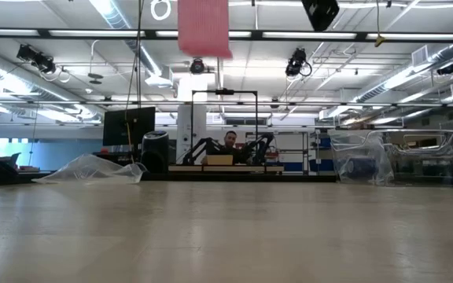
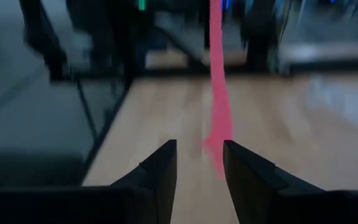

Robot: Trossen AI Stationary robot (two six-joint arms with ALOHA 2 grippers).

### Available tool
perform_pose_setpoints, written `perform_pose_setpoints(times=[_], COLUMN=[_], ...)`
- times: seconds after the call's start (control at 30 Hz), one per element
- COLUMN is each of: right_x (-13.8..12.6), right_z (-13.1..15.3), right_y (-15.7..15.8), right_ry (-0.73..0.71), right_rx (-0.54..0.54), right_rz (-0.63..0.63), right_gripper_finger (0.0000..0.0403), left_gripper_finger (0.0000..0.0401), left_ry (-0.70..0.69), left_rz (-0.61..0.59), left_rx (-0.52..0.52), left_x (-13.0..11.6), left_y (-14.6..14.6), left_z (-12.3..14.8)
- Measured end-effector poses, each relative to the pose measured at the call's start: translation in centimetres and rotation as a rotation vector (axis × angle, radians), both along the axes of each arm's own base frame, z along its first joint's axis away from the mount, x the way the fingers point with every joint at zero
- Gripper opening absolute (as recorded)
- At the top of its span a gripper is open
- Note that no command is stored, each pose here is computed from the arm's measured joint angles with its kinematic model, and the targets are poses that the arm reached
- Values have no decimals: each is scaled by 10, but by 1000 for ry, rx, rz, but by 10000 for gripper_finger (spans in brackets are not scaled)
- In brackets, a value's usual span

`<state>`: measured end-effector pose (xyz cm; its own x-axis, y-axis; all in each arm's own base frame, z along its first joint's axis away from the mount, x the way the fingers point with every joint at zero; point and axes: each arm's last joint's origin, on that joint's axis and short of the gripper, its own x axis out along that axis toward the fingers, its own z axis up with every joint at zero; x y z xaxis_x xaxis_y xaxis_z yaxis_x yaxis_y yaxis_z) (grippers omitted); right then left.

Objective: Roll bandage
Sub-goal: Roll the pink bandage

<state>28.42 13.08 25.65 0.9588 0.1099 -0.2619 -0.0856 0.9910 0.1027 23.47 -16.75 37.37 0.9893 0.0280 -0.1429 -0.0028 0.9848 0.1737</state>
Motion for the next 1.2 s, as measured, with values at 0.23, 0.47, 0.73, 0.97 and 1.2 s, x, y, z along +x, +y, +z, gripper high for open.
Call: perform_pose_setpoints(times=[0.23, 0.47, 0.73, 0.97, 1.2], right_x=[4, 28, 40, 47, 57], right_z=[-38, -42, -38, -39, -36], right_y=[10, 13, 10, -6, -34], right_ry=[-304, -310, -316, -312, -346], right_rx=[0, 36, 62, 70, 67], right_rz=[-40, -75, -89, -107, -124], right_gripper_finger=[163, 217, 230, 81, 7], left_gripper_finger=[12, 12, 12, 12, 12], left_ry=[-33, -69, -93, -170, -253], left_rz=[-6, -10, -11, -11, -96], left_rx=[-12, -64, -83, -209, -295], left_x=[-1, -1, 0, 1, 0], left_y=[0, -1, -1, 0, -2], left_z=[13, 18, 21, 30, 40])
